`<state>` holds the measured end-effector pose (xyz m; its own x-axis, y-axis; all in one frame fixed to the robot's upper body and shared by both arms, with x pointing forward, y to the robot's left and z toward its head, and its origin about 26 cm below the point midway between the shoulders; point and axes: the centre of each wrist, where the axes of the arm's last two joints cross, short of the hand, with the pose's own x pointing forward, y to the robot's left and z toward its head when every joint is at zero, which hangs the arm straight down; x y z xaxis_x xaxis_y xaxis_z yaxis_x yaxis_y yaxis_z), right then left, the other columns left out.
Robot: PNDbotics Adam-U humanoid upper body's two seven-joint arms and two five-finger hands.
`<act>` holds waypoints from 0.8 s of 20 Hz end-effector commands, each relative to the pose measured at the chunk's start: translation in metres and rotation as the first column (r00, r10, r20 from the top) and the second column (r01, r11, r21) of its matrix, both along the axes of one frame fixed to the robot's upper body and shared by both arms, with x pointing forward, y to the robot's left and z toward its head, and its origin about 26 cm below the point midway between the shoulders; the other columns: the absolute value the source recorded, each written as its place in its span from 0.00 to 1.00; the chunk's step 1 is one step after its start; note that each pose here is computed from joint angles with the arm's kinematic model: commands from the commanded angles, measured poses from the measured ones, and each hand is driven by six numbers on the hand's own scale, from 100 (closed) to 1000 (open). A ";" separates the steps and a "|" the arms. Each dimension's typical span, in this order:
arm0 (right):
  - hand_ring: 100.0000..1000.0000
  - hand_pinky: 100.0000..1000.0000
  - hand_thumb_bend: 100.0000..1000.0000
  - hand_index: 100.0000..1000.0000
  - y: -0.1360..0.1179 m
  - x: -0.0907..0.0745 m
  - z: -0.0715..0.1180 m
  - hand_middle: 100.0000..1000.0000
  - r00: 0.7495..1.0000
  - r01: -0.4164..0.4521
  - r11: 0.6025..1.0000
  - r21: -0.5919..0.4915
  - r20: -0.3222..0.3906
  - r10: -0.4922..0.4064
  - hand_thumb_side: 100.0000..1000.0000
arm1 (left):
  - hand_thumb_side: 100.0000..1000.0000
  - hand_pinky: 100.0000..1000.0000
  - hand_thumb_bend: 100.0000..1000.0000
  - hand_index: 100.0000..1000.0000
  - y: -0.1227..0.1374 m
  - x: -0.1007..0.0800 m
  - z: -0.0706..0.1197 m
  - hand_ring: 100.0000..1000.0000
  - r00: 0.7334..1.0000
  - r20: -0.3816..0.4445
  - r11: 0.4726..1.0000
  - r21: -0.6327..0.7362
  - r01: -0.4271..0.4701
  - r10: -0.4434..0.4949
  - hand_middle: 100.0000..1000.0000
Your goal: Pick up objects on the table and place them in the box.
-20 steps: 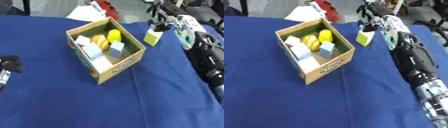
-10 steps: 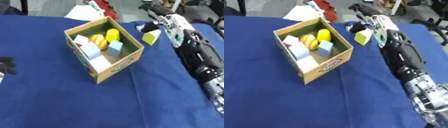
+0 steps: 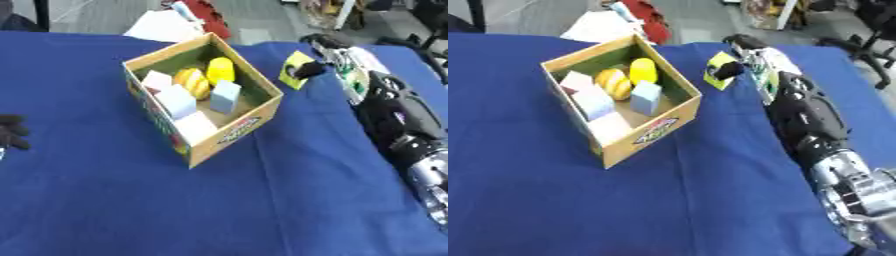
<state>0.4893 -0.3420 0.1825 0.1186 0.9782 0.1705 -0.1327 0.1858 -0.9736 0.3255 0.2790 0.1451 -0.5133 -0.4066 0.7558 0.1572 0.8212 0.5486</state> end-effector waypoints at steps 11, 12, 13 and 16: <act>0.81 0.87 0.12 0.97 -0.019 -0.002 0.006 0.55 0.996 0.063 0.998 0.008 0.062 -0.064 0.35 | 0.69 0.72 0.00 0.76 0.001 0.001 0.008 0.54 1.000 0.025 1.000 0.004 0.003 -0.003 0.56; 0.77 0.84 0.09 0.94 -0.017 -0.002 0.010 0.46 0.994 0.053 0.999 0.004 0.092 -0.054 0.31 | 0.69 0.72 0.00 0.76 0.001 0.001 0.008 0.54 1.000 0.024 1.000 0.003 0.003 -0.003 0.57; 0.76 0.83 0.07 0.93 -0.015 -0.002 0.014 0.43 0.991 0.038 0.999 0.005 0.125 -0.038 0.30 | 0.69 0.72 0.00 0.76 0.001 0.001 0.007 0.54 1.000 0.024 1.000 0.002 0.002 -0.002 0.57; 0.72 0.80 0.03 0.91 -0.005 -0.002 0.030 0.37 0.977 -0.030 0.999 0.011 0.211 0.027 0.29 | 0.69 0.72 0.00 0.76 0.001 0.000 0.007 0.54 1.000 0.021 1.000 0.000 0.001 -0.001 0.57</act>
